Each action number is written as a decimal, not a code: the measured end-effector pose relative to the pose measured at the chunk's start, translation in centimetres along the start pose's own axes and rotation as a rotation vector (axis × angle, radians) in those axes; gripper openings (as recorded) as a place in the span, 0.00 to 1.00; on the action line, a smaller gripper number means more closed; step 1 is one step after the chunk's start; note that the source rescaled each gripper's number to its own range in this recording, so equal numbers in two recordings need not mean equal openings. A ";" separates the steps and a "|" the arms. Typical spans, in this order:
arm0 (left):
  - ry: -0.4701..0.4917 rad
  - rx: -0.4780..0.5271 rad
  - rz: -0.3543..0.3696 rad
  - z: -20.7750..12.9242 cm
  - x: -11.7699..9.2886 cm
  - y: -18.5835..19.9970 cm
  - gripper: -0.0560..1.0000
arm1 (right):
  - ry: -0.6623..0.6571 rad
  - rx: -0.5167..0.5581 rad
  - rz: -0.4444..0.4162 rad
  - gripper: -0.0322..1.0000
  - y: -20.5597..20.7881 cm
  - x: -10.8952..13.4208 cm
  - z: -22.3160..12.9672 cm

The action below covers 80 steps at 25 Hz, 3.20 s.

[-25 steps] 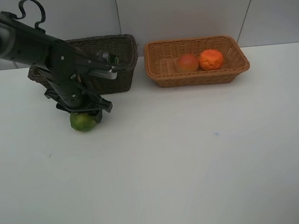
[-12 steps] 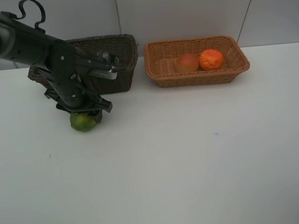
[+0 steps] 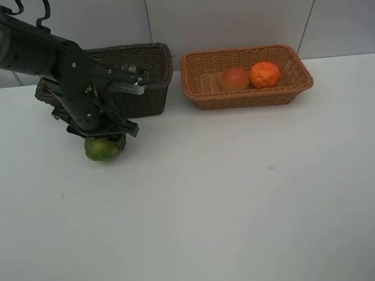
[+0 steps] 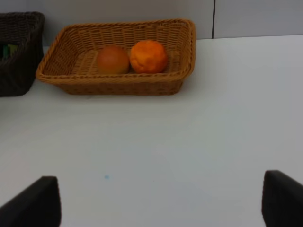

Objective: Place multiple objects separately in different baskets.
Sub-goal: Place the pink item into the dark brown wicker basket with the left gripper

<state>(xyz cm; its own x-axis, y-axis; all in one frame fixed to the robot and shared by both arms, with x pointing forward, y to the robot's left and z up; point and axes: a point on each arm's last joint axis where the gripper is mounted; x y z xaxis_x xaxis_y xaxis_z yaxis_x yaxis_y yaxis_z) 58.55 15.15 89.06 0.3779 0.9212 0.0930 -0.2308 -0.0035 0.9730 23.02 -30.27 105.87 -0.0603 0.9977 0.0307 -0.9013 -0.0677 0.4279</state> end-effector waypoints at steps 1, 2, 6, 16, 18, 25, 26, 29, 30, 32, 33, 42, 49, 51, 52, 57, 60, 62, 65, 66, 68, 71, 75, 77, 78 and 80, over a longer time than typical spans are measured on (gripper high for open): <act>0.001 -0.004 0.001 0.1 0.0 0.4 0.67 | 0.000 0.000 0.000 0.85 0.0 0.0 0.0; 0.003 -0.008 0.003 0.1 0.1 0.9 0.67 | 0.000 0.000 0.000 0.85 0.0 0.0 0.0; -0.008 -0.028 0.001 0.3 -0.4 3.0 0.67 | -0.001 0.000 0.000 0.85 0.0 0.0 0.0; 0.139 0.031 -0.062 -0.1 -4.6 5.4 0.67 | -0.001 0.000 -0.001 0.85 0.0 0.0 0.0; 0.163 0.001 -0.075 0.7 -5.5 6.3 0.67 | -0.001 0.000 -0.001 0.85 0.0 0.0 0.0; 0.170 -0.123 -0.126 5.6 -9.3 10.1 0.67 | 0.000 0.000 -0.002 0.85 0.0 0.0 0.0; 0.168 -0.142 -0.135 6.3 -9.9 10.4 0.67 | 0.000 0.000 -0.002 0.85 0.0 0.0 0.0; 0.163 -0.197 -0.137 8.3 -11.0 10.7 0.67 | 0.000 0.000 -0.002 0.85 0.0 0.0 0.0; 0.162 -0.222 -0.125 8.9 -11.1 10.7 0.67 | 0.000 0.000 -0.002 0.85 0.0 0.0 0.0; 0.174 -0.277 -0.101 10.1 -11.2 10.6 0.67 | 0.000 0.000 -0.002 0.85 0.0 0.0 0.0; 0.185 -0.311 -0.090 10.7 -11.2 10.6 0.67 | 0.000 0.000 -0.002 0.85 0.0 0.0 0.0; 0.222 -0.563 -0.207 13.7 -12.8 7.5 0.67 | 0.000 0.000 -0.002 0.85 0.0 0.0 0.0; 0.185 -0.579 -0.226 14.0 -13.7 3.1 0.67 | 0.000 0.000 -0.002 0.85 0.0 0.0 0.0; 0.178 -0.591 -0.238 14.2 -13.9 2.0 0.67 | 0.000 0.000 -0.002 0.85 0.0 0.0 0.0; 0.174 -0.603 -0.247 14.2 -14.0 1.6 0.67 | 0.000 0.000 -0.002 0.85 0.0 0.0 0.0; 0.157 -0.633 -0.257 14.5 -13.7 0.7 0.67 | 0.000 0.000 -0.002 0.85 0.0 0.0 0.0; 0.138 -0.633 -0.247 14.6 -13.4 0.1 0.67 | 0.000 0.000 -0.002 0.85 0.0 0.0 0.0; 0.132 -0.626 -0.243 14.5 -13.5 -0.3 0.67 | 0.000 0.000 -0.002 0.85 0.0 0.0 0.0; 0.128 -0.624 -0.240 14.5 -13.5 -0.5 0.67 | 0.000 0.000 -0.002 0.85 0.0 0.0 0.0; 0.126 -0.625 -0.240 14.5 -13.4 -0.6 0.67 | 0.000 0.000 -0.002 0.85 0.0 0.0 0.0; 0.120 -0.627 -0.239 14.5 -13.4 -0.6 0.67 | 0.000 0.000 -0.002 0.85 0.0 0.0 0.0; 0.110 -0.629 -0.236 14.5 -13.4 -0.6 0.71 | 0.000 0.000 -0.002 0.85 0.0 0.0 0.0; 0.106 -0.635 -0.237 14.6 -13.4 -0.4 0.85 | 0.000 0.000 -0.002 0.85 0.0 0.0 0.0; 0.105 -0.644 -0.238 14.7 -13.4 0.1 0.86 | 0.000 0.000 -0.002 0.85 0.0 0.0 0.0; 0.106 -0.650 -0.239 14.7 -13.3 0.6 0.86 | 0.000 0.000 -0.002 0.85 0.0 0.0 0.0; 0.111 -0.656 -0.234 14.8 -13.1 1.7 0.86 | 0.000 0.000 -0.002 0.85 0.0 0.0 0.0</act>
<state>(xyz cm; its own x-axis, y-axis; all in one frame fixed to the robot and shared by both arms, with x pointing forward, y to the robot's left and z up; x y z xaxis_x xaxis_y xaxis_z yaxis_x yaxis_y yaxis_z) 66.50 -2.68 92.65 0.3983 0.9033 -0.1596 -0.6606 0.4032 0.6333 23.02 -30.29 105.87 -0.0581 0.9979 0.0297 -0.9015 -0.0652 0.4278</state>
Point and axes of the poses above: a point on each arm's last joint axis where the gripper is mounted, y pointing back along that axis away from the gripper, x along the wrist's bending axis when the last joint is at zero, z = x × y
